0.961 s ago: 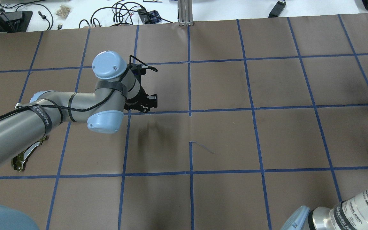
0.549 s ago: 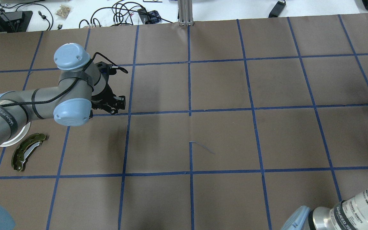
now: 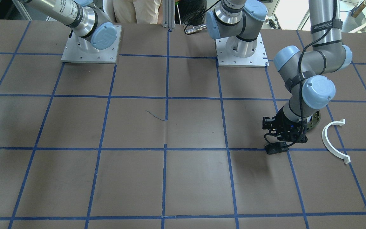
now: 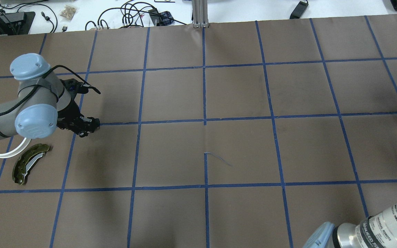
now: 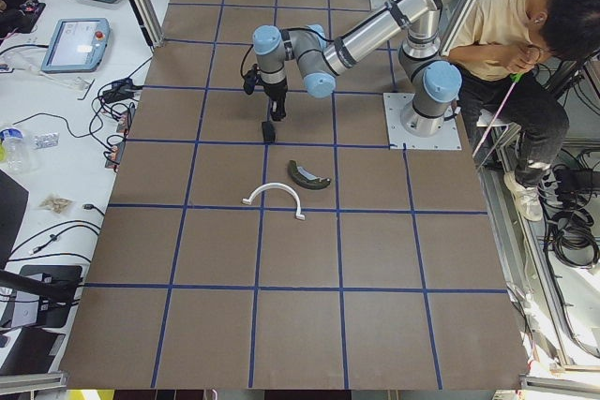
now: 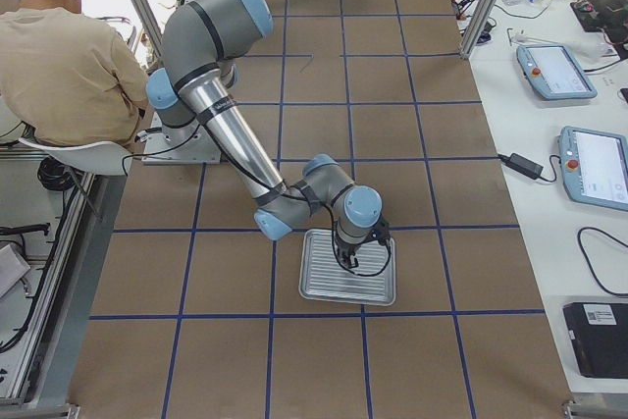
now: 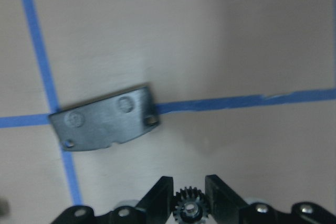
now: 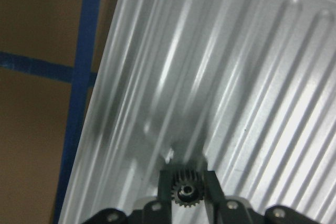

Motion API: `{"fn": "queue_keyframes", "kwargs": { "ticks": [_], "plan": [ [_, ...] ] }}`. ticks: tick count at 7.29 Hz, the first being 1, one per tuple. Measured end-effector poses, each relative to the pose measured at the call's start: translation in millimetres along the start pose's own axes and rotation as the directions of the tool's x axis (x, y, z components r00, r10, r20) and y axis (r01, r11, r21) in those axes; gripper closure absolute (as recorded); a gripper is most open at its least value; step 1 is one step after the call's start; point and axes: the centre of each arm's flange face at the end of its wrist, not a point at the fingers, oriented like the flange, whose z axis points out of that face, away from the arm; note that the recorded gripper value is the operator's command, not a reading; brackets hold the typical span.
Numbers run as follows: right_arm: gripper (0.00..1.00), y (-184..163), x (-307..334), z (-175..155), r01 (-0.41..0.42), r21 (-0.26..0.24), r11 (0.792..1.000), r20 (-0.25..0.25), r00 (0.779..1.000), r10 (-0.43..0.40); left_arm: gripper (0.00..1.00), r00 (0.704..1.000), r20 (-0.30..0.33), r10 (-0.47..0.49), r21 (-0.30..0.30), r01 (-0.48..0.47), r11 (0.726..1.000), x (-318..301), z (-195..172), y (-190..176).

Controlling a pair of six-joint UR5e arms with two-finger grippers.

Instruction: Place bearing gear from tray to pile

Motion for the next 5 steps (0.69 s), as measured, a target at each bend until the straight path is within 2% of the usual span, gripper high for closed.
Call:
{"fn": "queue_keyframes", "kwargs": {
  "ticks": [1,2,5],
  "plan": [
    [1.00,0,0,-2,0.000,-0.003,1.000,-0.001,1.000,0.000,0.37,1.000,-0.013,0.015,-0.015,-0.016,1.000,-14,9,10],
    [1.00,1,0,-6,0.000,-0.011,1.000,0.004,1.000,0.000,0.00,1.000,-0.020,0.021,-0.022,-0.021,1.000,-20,14,15],
    [1.00,-7,-39,-64,-0.063,-0.035,0.997,0.054,0.996,0.065,0.00,0.999,-0.022,0.025,-0.009,-0.025,1.000,-22,9,15]
  ]
}}
